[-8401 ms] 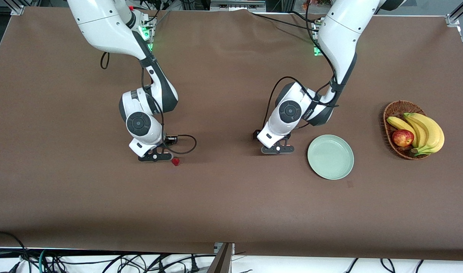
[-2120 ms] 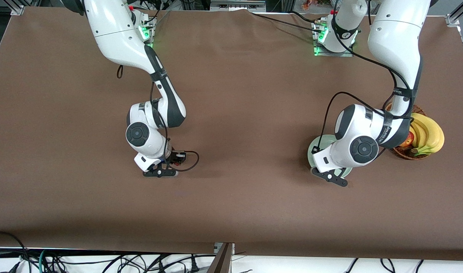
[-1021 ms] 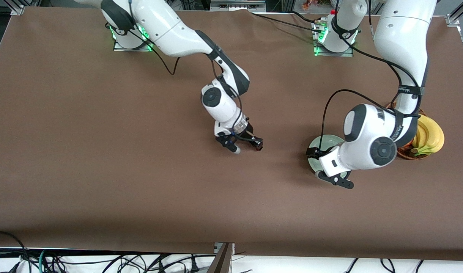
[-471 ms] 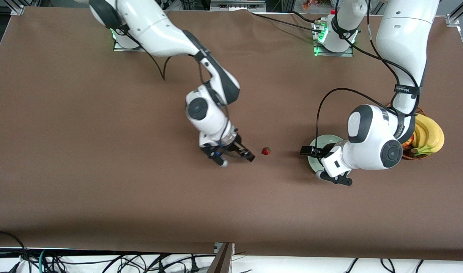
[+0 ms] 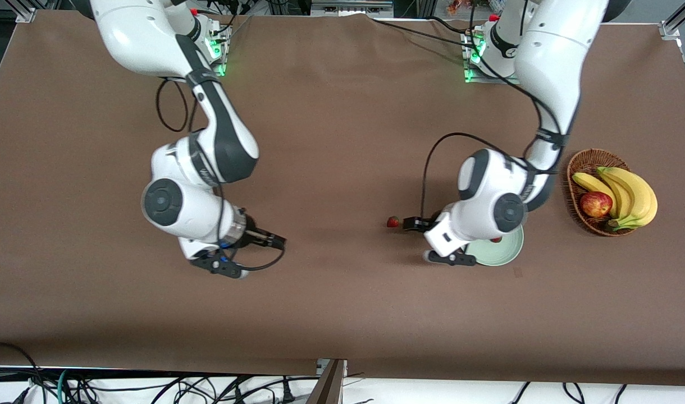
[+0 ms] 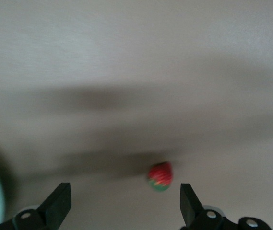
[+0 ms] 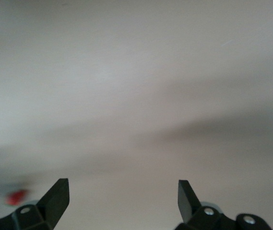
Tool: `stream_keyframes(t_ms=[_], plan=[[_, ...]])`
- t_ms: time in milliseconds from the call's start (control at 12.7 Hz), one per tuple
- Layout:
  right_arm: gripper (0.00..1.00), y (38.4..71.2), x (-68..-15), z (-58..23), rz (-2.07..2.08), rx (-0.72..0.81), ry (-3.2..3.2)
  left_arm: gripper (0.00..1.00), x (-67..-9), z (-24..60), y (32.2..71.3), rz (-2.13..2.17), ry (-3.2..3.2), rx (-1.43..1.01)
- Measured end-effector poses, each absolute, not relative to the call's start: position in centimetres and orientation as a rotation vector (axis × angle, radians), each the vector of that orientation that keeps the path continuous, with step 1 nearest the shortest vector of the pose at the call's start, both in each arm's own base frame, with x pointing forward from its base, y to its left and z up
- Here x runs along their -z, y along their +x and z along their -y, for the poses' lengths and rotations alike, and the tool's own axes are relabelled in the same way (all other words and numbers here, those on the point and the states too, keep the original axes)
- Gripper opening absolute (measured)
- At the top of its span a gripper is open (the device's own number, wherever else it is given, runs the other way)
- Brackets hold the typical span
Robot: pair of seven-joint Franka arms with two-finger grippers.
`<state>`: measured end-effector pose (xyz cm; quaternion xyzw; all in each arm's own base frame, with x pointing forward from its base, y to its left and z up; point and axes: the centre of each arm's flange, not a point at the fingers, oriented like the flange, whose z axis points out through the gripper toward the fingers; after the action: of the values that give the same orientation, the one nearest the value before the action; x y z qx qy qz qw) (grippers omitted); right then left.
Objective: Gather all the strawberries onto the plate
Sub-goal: 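Grasp the third strawberry with the left gripper while the right gripper withdraws, then carry the strawberry to the plate while the right arm returns to rest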
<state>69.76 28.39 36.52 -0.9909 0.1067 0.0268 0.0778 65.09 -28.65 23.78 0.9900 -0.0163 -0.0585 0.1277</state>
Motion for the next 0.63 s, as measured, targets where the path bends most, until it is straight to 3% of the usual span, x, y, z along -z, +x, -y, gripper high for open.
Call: stream_keyframes(t_ms=[236,550,628], plan=[[1.0,67.9,-41.8,-24.8,-0.215,-0.077,-3.019,1.0,-20.4,34.8,62.3,-0.001,2.999,0.107],[1.0,62.9,-52.4,-17.0,-0.145,-0.132,-3.038,1.0,-18.6,37.2,60.3,-0.009,3.056,0.1],[1.0,61.6,-55.1,-14.9,-0.122,-0.13,-3.03,0.93,-18.4,37.0,60.3,0.01,3.073,0.088]])
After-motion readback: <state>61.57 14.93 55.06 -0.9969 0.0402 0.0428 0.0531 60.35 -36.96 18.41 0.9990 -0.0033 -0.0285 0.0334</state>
